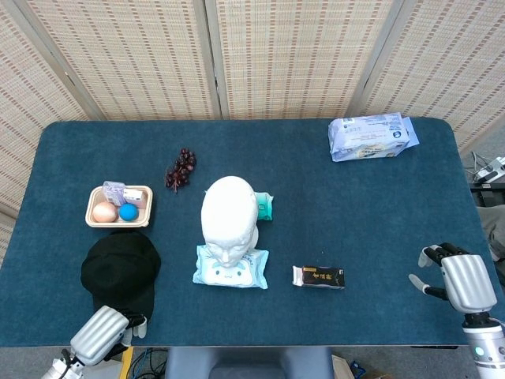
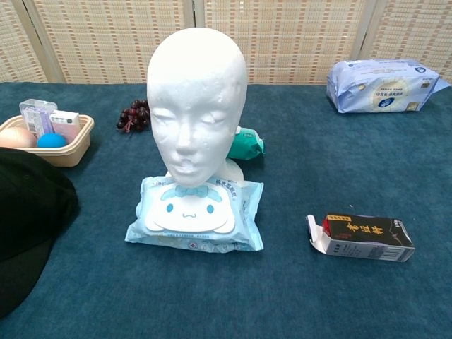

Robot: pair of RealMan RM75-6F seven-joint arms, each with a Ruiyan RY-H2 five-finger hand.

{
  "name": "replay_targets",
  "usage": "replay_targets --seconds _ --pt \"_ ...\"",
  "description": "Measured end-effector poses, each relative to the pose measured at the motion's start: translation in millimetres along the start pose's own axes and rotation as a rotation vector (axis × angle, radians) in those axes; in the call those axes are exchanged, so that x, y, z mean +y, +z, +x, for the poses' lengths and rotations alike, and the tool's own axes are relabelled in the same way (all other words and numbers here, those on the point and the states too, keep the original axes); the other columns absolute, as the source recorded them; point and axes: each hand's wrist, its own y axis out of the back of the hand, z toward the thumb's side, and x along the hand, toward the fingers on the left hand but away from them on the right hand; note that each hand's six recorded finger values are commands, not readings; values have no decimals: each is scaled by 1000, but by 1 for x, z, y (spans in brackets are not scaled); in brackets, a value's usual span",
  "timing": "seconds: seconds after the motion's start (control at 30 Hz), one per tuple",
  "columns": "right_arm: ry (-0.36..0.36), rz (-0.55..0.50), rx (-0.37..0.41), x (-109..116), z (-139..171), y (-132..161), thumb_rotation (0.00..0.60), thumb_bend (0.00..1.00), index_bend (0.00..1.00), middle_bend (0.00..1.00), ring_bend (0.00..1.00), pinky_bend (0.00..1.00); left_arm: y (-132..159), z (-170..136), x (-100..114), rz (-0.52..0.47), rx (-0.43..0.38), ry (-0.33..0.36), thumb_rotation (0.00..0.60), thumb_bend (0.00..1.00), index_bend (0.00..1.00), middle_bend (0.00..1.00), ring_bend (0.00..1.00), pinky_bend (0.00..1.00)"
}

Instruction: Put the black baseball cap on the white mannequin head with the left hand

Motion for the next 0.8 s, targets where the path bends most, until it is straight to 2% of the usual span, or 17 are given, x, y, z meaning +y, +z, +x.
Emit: replay_targets --seconds 0.33,0.53,0.8 --pt "-1 -5 3 1 1 1 600 159 596 596 457 586 -4 14 -4 18 33 -2 600 917 531 564 543 690" --pt "-1 -10 1 1 1 0 600 159 596 596 457 586 -13 24 -7 36 85 -7 600 917 528 557 538 690" --pt "1 -10 2 1 1 0 600 158 596 596 457 586 -34 19 -18 80 158 -36 600 916 527 545 536 690"
